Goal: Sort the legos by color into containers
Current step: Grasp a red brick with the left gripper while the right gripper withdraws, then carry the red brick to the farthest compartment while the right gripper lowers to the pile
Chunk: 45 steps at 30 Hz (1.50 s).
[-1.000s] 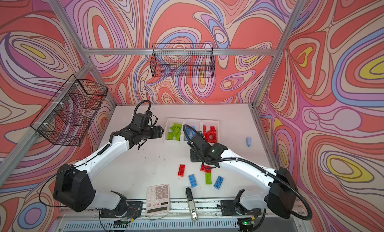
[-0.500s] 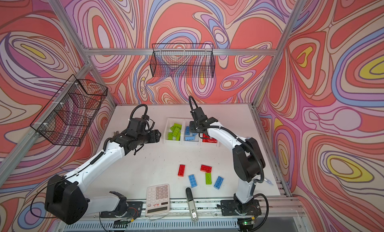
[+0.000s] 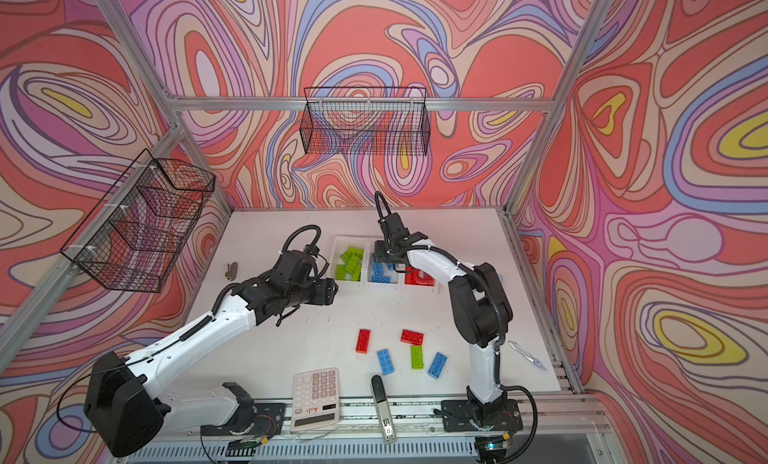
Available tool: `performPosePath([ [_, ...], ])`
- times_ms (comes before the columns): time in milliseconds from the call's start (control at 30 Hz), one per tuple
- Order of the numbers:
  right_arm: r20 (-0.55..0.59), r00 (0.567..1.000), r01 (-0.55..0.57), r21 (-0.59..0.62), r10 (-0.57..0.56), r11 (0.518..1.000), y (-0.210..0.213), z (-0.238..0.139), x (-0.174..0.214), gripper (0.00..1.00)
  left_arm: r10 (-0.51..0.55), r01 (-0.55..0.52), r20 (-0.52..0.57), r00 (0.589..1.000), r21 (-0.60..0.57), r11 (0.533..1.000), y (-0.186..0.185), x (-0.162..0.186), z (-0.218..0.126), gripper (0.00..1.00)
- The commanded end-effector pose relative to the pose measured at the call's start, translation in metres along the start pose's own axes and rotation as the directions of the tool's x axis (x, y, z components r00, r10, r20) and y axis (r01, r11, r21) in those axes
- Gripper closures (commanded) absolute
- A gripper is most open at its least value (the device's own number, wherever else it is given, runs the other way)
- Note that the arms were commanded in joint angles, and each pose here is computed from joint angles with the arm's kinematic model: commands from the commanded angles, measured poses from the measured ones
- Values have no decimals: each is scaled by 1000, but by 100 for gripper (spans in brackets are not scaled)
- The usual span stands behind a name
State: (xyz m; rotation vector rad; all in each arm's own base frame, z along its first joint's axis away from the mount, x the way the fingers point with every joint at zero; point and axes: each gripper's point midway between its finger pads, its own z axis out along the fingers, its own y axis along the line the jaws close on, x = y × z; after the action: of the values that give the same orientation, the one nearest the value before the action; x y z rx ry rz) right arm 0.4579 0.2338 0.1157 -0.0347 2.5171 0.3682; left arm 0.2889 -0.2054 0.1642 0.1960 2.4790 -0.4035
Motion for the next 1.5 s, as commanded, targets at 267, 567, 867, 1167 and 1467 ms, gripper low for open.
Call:
performPosePath([
  [267,194,969,-163,43,152,986,-82,-103,-12,41,78,-73,-275,958,27,997,-62,82,49,20],
  [567,187,963,-211,72,194,975,-107,-111,12,42,31,-53,-423,905,-41,998,-73,121,68,21],
  [867,181,961,-227,77,210,971,-111,-109,17,43,1,-50,-486,874,-88,995,-74,147,80,28],
  [1167,174,961,-235,100,215,967,-116,-111,25,43,2,-61,-493,870,-104,993,-74,149,91,45],
  [1467,168,960,-243,113,223,963,-123,-111,34,44,46,-93,-474,879,-76,993,-83,136,91,78],
])
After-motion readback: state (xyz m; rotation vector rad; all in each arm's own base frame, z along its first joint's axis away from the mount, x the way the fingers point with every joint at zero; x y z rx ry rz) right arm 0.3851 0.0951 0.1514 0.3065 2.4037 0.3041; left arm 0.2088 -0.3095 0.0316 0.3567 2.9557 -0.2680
